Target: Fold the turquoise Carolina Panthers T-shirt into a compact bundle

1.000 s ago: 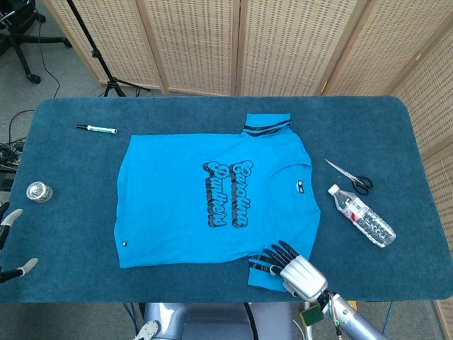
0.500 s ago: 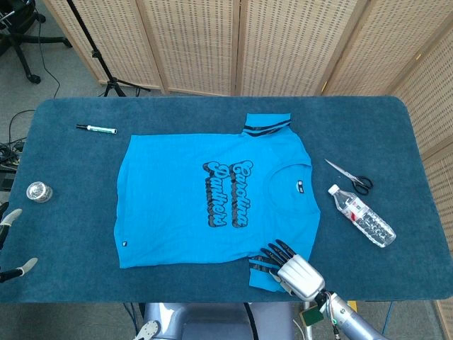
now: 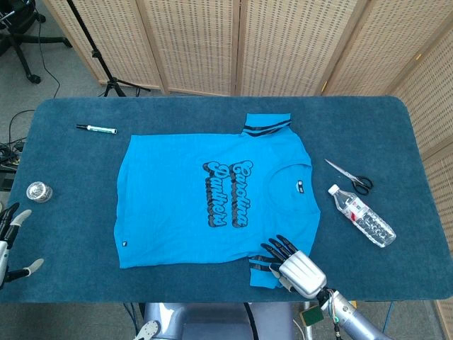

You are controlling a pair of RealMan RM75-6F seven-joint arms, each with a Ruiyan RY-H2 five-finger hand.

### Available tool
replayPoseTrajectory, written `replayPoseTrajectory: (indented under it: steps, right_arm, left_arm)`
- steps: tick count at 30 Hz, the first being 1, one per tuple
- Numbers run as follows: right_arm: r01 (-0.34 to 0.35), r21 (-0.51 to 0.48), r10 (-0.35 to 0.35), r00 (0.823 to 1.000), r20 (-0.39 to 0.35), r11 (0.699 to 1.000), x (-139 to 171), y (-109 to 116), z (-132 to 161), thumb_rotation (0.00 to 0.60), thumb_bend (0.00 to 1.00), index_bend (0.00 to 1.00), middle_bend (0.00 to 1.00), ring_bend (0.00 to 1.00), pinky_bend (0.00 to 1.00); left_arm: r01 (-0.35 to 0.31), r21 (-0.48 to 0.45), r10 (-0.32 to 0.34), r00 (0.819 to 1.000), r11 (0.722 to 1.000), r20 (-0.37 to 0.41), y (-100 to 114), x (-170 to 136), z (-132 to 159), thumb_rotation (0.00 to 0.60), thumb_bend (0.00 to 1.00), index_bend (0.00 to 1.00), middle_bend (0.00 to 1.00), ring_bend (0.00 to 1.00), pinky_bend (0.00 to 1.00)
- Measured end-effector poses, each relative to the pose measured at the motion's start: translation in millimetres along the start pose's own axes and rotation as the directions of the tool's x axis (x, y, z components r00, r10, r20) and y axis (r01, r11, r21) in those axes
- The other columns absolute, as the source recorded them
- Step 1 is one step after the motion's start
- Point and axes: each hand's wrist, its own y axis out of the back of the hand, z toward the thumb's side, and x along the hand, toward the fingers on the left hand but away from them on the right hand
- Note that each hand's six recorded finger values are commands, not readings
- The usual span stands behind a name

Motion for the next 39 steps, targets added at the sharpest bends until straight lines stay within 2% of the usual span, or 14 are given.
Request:
replayPoseTrajectory:
  steps: [7, 12, 17, 23, 32, 39]
  right_arm:
    - [0.039, -0.038, -0.039, 0.999, 0.011, 0.999, 5.0, 12.1, -5.2, 0.600, 0.44, 0.64, 0.10, 0.00, 0.00]
    - [0.059, -0.058, -0.058, 0.998, 0.026, 0.997, 13.0, 17.8, -13.0, 0.600, 0.44, 0.64, 0.11, 0.00, 0.00]
    - [0.061, -0.065, -0.058, 0.997, 0.042, 0.996, 22.4, 17.8, -20.7, 0.600, 0.44, 0.64, 0.11, 0.00, 0.00]
    - [0.068, -0.071, -0.065, 0.997, 0.045, 0.995, 27.0, 18.7, -24.2, 0.600, 0.44, 0.65, 0.11, 0.00, 0.00]
    - [0.062, -0.068, -0.059, 0.997, 0.048, 0.996, 25.1, 15.5, -26.0, 0.600, 0.44, 0.65, 0.11, 0.00, 0.00]
    - [0.061, -0.065, -0.057, 0.997, 0.059, 0.996, 23.8, 14.6, -29.6, 0.600, 0.44, 0.65, 0.11, 0.00, 0.00]
  left_arm:
    - [0.078, -0.001, -0.077, 0.993, 0.997, 0.087, -22.0, 4.0, 16.9, 0.600, 0.12, 0.00, 0.00, 0.00, 0.00]
    - [0.126, 0.003, -0.125, 0.980, 0.992, 0.155, -40.1, 1.0, 29.7, 0.600, 0.13, 0.00, 0.00, 0.00, 0.00]
    - [0.186, -0.019, -0.179, 0.965, 0.982, 0.190, -59.1, -1.6, 37.0, 0.600, 0.16, 0.00, 0.00, 0.00, 0.00]
    - [0.206, -0.033, -0.196, 0.959, 0.978, 0.204, -75.3, -2.0, 39.4, 0.600, 0.20, 0.11, 0.00, 0.00, 0.00]
    - [0.236, -0.041, -0.226, 0.958, 0.971, 0.179, -104.5, 0.7, 44.7, 0.600, 0.25, 0.20, 0.00, 0.00, 0.00]
    - [0.266, -0.040, -0.255, 0.950, 0.963, 0.180, -120.1, 7.2, 52.9, 0.600, 0.26, 0.21, 0.00, 0.00, 0.00]
